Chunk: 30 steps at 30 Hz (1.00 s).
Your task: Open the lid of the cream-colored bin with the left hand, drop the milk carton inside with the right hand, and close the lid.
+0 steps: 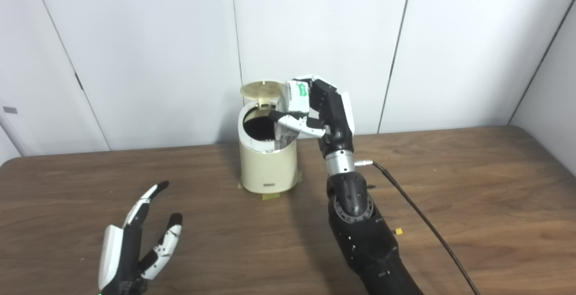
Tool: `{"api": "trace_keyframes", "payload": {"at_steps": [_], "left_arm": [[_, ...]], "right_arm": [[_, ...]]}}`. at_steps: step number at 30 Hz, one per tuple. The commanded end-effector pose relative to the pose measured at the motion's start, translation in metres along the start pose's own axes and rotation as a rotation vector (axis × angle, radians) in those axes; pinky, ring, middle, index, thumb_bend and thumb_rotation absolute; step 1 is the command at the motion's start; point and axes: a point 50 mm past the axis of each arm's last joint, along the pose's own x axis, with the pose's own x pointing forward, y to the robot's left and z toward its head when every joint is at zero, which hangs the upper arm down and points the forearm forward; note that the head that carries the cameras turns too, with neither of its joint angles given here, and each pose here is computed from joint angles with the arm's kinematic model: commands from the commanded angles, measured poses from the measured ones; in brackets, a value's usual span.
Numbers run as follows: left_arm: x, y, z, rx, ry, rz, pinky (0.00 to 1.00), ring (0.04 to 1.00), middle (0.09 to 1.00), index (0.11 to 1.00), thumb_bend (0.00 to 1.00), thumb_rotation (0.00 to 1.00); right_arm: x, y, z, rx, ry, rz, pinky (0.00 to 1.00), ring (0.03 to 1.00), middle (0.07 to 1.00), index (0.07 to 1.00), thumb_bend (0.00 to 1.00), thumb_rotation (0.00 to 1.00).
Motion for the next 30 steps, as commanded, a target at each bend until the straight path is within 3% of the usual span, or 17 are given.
{"api": "trace_keyframes", "payload": {"at_steps": [1, 14, 20, 25, 30], "left_arm": [[-0.023, -0.017, -0.006, -0.026, 0.062, -0.006, 0.92, 0.884, 0.88, 0.861, 0.38, 0.6], [-0.029, -0.023, -0.001, -0.011, 0.044, 0.006, 0.92, 0.876, 0.863, 0.844, 0.36, 0.55], [-0.03, -0.026, 0.002, -0.005, 0.046, 0.0, 0.91, 0.885, 0.868, 0.852, 0.35, 0.55], [-0.03, -0.028, 0.003, 0.002, 0.038, 0.004, 0.91, 0.878, 0.86, 0.843, 0.35, 0.53], [-0.031, -0.029, 0.005, 0.003, 0.039, 0.008, 0.92, 0.877, 0.856, 0.833, 0.35, 0.51]], "right_arm": [[0.029, 0.018, 0.034, 0.056, -0.148, 0.007, 0.41, 0.456, 0.507, 0.454, 0.5, 0.0], [0.027, 0.044, 0.033, -0.111, -0.223, -0.04, 0.38, 0.463, 0.507, 0.457, 0.5, 0.0], [0.017, 0.057, 0.027, -0.199, -0.301, -0.102, 0.39, 0.464, 0.508, 0.464, 0.5, 0.0], [0.011, 0.064, 0.022, -0.218, -0.32, -0.148, 0.4, 0.465, 0.511, 0.461, 0.5, 0.0], [0.007, 0.069, 0.018, -0.252, -0.353, -0.143, 0.4, 0.46, 0.515, 0.462, 0.5, 0.0]]}}
